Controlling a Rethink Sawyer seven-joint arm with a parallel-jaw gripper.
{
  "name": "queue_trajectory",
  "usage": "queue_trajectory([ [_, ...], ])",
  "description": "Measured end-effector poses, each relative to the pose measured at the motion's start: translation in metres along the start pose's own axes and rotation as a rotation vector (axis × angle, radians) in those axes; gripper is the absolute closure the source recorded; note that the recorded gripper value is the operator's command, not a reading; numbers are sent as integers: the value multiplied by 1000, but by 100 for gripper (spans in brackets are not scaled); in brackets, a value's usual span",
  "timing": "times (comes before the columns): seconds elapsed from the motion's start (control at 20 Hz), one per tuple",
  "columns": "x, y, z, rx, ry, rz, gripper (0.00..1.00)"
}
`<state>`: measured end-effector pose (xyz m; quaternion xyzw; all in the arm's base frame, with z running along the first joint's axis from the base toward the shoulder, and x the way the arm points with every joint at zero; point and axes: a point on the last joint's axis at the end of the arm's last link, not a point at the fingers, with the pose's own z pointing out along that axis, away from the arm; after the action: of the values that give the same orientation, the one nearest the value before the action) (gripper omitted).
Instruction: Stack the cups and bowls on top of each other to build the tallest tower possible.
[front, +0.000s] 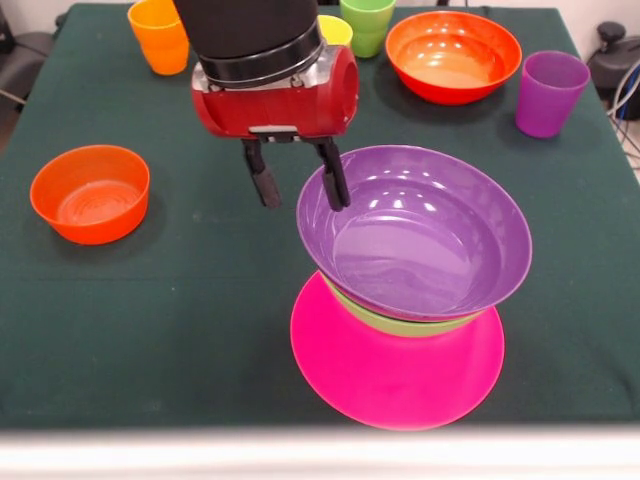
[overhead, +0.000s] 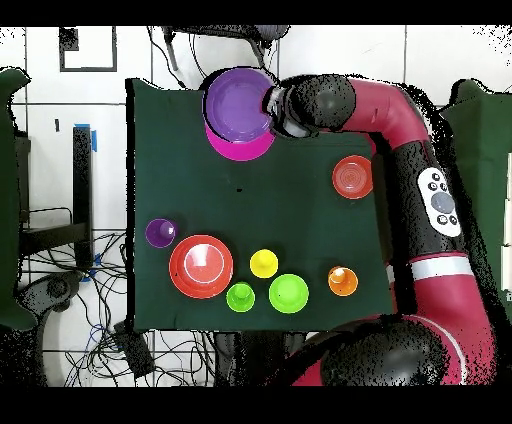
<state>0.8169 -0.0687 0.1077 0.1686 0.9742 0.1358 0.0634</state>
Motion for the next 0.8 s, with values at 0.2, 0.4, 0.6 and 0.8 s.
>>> queue_trajectory([
  [0.2, -4, -1, -4, -3, -7, 7, 0],
  [0.4, -6, 0, -7, -8, -9, 11, 0],
  [0.6, -7, 2, -11, -11, -12, 14, 0],
  [0.8, -8, 2, -15, -7, -16, 13, 0],
])
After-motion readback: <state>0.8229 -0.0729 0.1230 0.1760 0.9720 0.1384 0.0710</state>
